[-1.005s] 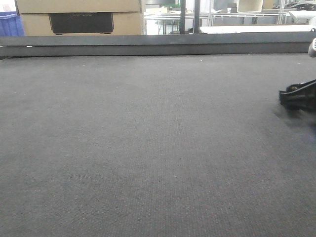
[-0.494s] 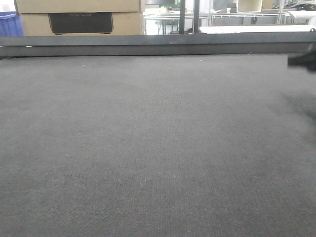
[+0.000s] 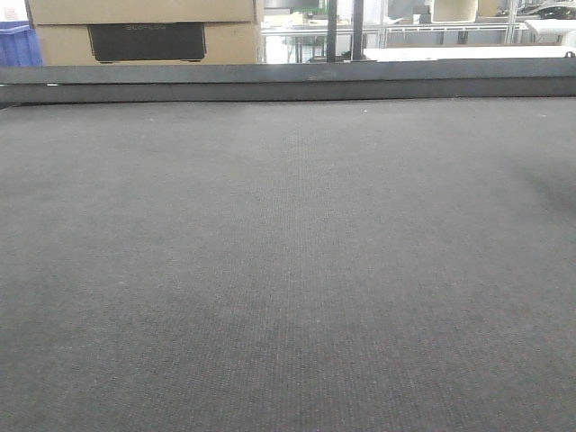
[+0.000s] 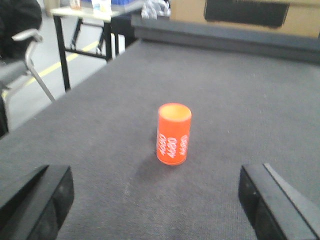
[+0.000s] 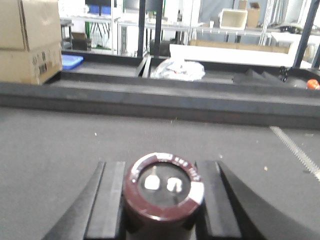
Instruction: Place cylindrical capacitor in blue bin on shelf
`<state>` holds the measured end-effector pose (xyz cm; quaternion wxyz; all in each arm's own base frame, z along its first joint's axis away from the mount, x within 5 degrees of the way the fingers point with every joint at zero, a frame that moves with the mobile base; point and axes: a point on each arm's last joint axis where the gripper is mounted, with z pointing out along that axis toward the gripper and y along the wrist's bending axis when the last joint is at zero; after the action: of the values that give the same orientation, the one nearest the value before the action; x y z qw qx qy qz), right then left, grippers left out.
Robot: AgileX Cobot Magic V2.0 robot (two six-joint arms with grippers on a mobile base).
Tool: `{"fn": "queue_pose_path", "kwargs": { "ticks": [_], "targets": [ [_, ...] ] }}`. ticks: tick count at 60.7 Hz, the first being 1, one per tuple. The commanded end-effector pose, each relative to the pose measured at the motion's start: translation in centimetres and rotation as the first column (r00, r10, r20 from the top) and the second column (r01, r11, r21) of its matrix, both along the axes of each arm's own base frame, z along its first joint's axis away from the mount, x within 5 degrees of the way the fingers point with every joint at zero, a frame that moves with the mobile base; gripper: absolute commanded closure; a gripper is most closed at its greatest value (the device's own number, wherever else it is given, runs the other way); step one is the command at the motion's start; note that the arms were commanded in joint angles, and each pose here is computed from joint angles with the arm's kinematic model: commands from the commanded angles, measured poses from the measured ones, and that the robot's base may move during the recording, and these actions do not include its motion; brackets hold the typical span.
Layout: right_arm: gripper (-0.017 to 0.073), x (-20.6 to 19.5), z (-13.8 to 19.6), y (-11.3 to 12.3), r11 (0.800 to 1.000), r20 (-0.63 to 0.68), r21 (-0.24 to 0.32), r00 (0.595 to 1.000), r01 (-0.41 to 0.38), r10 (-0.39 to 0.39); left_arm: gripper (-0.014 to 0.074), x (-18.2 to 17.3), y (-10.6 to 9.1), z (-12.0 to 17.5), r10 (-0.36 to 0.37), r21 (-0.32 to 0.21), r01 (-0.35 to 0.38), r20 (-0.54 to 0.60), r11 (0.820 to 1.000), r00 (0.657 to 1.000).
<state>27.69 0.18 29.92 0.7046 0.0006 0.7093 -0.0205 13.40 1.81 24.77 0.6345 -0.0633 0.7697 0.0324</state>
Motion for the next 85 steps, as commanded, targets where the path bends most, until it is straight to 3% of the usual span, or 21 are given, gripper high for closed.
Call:
{"fn": "queue_pose_path", "kwargs": {
  "ticks": [1,16,38,46,54,70,85],
  "targets": [
    [0.0608,-0.5,1.0,0.0,1.0,0.036,-0.006,0.999,-0.001,0.001,0.0022,1.5,-0.4,-0.2,-0.037,-0.007,0.037,0.039,0.999,0.999],
    [0.0608,-0.7,1.0,0.0,1.0,0.019,-0.006,1.0,-0.003,0.003,0.0001,7.0,-1.0,-3.4,-0.099,-0.013,0.099,0.031,0.995,0.995],
    [0.0608,-0.7,0.9,0.0,1.0,0.01,-0.005,1.0,-0.004,0.004,0.0001,15.7,-0.3,-6.9,-0.056,-0.062,0.05,-0.103,0.997,0.993],
    [0.0608,-0.7,0.9,0.0,1.0,0.01,-0.005,1.0,-0.004,0.004,0.0001,17.9,0.1,-8.1,-0.014,-0.093,0.002,-0.128,0.996,0.992],
    [0.0608,-0.7,0.9,0.0,1.0,0.01,-0.005,1.0,-0.004,0.004,0.0001,20.1,0.2,-8.8,-0.013,-0.094,0.001,-0.13,0.996,0.991],
    [0.0608,-0.7,0.9,0.0,1.0,0.008,-0.005,1.0,-0.004,0.004,0.0001,23.0,0.9,-10.8,0.005,-0.098,-0.02,-0.149,0.995,0.989],
    [0.0608,-0.7,0.9,0.0,1.0,0.005,-0.007,1.0,-0.006,0.006,0.0017,24.0,1.5,-10.6,0.018,-0.098,-0.031,-0.134,0.995,0.991]
  ]
}}
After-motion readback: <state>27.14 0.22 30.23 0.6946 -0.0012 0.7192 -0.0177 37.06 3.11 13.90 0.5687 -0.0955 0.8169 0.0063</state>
